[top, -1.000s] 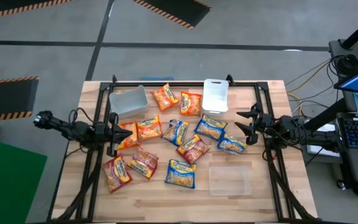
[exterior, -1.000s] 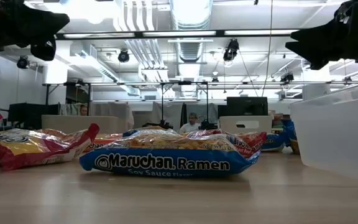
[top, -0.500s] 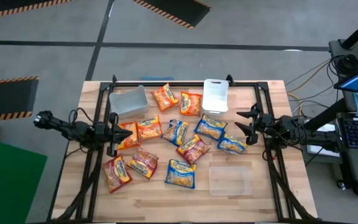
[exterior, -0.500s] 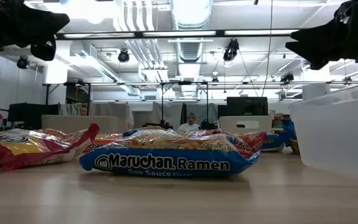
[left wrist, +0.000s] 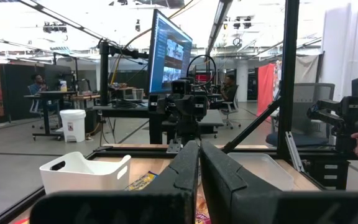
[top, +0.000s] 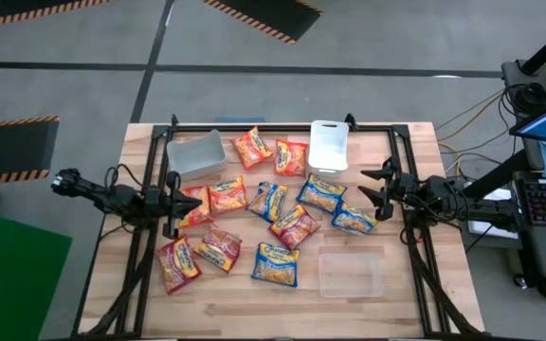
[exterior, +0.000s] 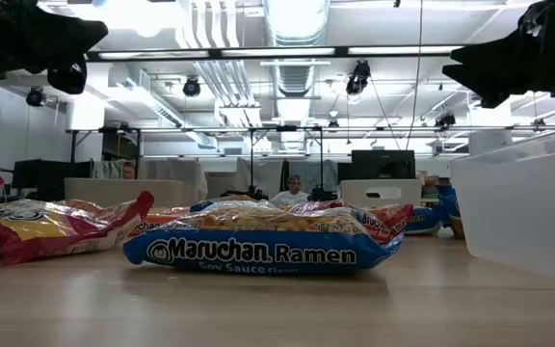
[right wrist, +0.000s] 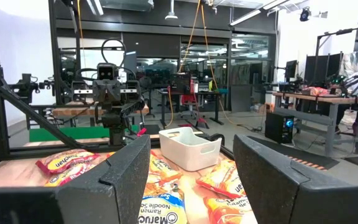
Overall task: Sort Maruchan noodles
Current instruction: Put the blue noodle pack into the white bin
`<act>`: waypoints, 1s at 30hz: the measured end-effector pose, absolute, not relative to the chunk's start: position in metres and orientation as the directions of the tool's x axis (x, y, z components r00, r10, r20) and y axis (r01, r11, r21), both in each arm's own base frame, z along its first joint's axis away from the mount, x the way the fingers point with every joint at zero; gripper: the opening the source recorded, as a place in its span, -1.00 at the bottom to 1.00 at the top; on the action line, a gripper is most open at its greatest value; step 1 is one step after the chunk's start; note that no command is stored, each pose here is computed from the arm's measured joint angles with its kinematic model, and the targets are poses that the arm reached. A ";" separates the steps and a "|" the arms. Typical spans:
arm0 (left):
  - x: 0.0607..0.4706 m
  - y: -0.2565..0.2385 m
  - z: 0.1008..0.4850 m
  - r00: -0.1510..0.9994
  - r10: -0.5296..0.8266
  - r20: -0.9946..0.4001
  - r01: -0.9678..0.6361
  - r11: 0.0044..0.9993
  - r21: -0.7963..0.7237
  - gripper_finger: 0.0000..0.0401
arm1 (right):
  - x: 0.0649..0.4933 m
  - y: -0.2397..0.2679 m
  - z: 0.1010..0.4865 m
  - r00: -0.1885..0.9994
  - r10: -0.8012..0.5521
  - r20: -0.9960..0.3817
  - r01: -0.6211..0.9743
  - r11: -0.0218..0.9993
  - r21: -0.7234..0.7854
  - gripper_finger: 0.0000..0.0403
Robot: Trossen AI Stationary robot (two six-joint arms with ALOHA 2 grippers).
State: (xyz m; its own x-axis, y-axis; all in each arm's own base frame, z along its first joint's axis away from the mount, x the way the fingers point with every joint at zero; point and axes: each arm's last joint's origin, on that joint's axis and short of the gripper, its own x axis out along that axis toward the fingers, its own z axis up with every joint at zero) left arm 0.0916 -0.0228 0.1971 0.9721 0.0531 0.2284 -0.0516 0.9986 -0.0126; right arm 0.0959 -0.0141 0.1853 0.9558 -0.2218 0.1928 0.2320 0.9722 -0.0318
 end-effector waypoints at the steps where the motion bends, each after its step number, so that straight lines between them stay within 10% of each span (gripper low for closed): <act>1: 0.092 -0.023 0.197 0.972 0.053 0.228 -0.052 0.999 -0.009 -1.00 | 0.096 -0.014 0.185 0.956 -0.222 0.193 0.234 0.972 -0.039 0.09; 13: 0.092 -0.023 0.197 0.972 0.053 0.229 -0.053 0.999 -0.006 -1.00 | 0.094 -0.017 0.189 0.917 -0.325 0.230 0.248 0.919 0.308 0.09; 30: 0.079 -0.018 0.227 0.848 0.101 0.520 -0.029 0.989 -0.145 -1.00 | 0.093 -0.018 0.193 0.897 -0.349 0.272 0.254 0.909 0.329 0.09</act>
